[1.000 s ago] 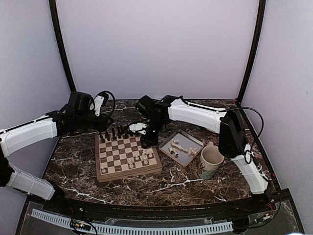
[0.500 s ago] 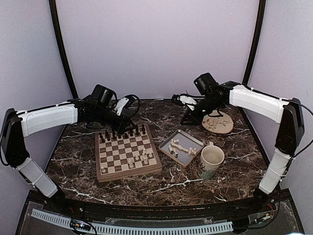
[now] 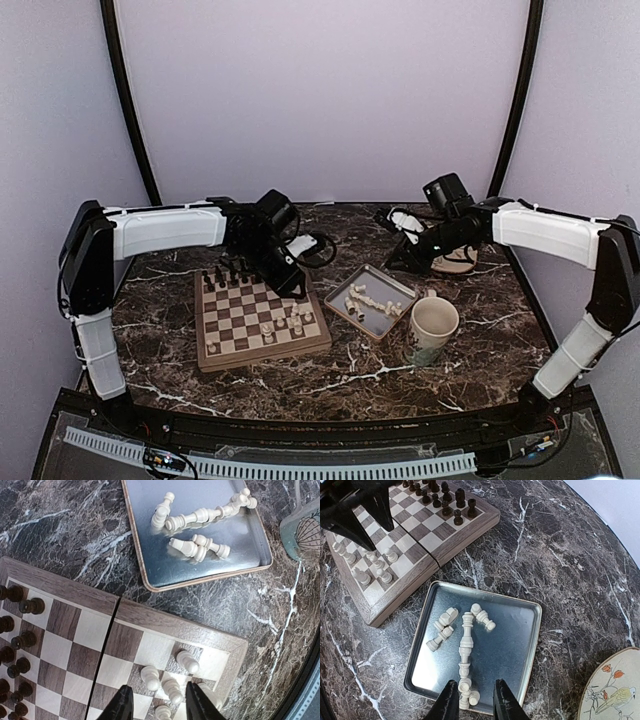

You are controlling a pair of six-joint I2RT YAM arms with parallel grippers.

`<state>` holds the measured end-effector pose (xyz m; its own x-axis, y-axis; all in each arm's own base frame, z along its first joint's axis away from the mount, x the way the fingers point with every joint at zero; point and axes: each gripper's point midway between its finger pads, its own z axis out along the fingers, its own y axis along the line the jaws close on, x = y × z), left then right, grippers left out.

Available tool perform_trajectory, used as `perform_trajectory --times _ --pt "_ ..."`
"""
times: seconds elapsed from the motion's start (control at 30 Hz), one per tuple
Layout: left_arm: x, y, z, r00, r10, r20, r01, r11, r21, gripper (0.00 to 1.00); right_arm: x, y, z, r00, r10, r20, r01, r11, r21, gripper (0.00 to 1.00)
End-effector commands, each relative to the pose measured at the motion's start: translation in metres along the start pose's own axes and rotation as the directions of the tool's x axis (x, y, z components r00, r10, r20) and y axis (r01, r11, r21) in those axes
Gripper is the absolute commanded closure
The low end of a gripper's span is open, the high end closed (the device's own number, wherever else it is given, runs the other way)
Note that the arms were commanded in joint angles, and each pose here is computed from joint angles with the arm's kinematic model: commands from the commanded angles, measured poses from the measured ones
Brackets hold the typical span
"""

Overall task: Set up the chess pieces on the board
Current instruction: Pick up the pawn from the chessboard.

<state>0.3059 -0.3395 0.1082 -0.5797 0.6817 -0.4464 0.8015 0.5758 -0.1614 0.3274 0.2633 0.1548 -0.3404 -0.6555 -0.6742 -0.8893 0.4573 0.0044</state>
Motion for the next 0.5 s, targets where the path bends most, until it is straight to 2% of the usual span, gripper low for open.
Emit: perform_trajectory --times 0.0,0.33,0.47 --pt "0.013 0.0 -0.001 0.995 0.036 -0.095 -0.04 0.998 -0.04 0.63 -0.012 -0.002 -0.004 0.997 -0.018 0.081 0.018 1.0 0.005 0.75" --pt "0.021 0.003 0.016 0.988 0.024 -0.15 -0.03 0.999 -0.038 0.65 -0.01 0.001 0.002 0.997 -0.021 0.081 0.023 1.0 -0.021 0.75" --pt "0.022 0.005 0.021 0.987 0.023 -0.157 -0.029 0.999 -0.039 0.66 0.003 0.004 0.007 0.998 -0.017 0.053 0.018 0.999 -0.026 0.75"
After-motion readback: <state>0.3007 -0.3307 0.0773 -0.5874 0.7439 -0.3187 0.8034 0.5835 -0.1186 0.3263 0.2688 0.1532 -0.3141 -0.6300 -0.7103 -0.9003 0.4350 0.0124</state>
